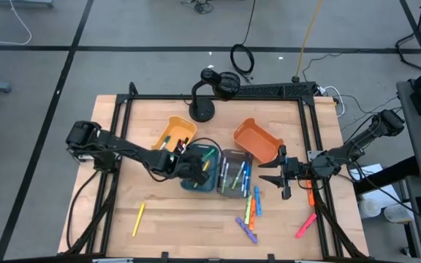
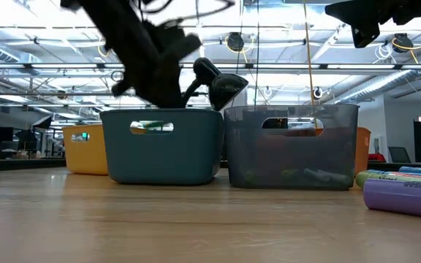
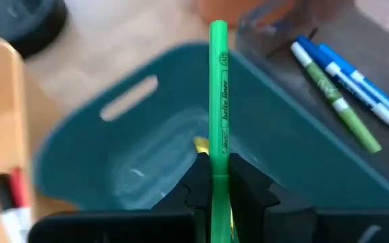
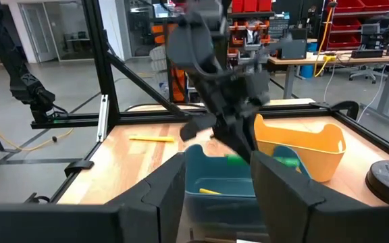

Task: Pick & Place Markers
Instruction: Put the green pen into the green bin

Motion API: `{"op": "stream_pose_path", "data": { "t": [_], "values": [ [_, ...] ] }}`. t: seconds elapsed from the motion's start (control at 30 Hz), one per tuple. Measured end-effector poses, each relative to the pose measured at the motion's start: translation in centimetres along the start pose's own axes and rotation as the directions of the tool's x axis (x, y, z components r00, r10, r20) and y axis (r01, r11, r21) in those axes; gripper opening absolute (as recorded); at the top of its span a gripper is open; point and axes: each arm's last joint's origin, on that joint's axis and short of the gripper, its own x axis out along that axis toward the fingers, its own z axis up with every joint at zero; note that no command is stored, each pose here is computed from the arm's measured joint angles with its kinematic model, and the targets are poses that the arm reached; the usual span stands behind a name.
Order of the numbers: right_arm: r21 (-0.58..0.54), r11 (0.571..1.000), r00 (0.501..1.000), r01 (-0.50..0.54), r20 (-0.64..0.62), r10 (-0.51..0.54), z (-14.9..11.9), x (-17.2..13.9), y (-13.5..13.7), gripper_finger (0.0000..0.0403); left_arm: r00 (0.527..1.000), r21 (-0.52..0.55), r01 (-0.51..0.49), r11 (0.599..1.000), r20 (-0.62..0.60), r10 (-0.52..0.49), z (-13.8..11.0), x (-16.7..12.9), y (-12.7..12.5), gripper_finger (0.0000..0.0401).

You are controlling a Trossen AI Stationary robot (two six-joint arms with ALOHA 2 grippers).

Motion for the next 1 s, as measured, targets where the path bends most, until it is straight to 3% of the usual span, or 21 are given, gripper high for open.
{"op": "stream_pose_path", "data": {
  "t": [0.3, 0.73, 1.0],
  "values": [
    [0.0, 1.0, 1.0, 0.0, 0.0, 0.0, 0.0, 0.0, 0.0, 0.0155, 0.997, -0.039, 0.072, 0.997, -0.028, -0.074, -1.9, 1.8, 1.4, 0.0039],
    [0.0, 1.0, 1.0, 0.0, -0.001, 0.0, 0.0, 0.0, 0.0, 0.0155, 0.996, -0.038, 0.088, 0.995, -0.014, -0.089, -1.8, 1.8, 1.3, 0.0035],
    [0.0, 1.0, 1.0, 0.0, -0.001, 0.0, 0.0, 0.0, 0.0, 0.0155, 0.993, 0.043, 0.116, 0.992, -0.037, -0.115, -1.9, 1.8, 1.2, 0.0043]
  ]
}}
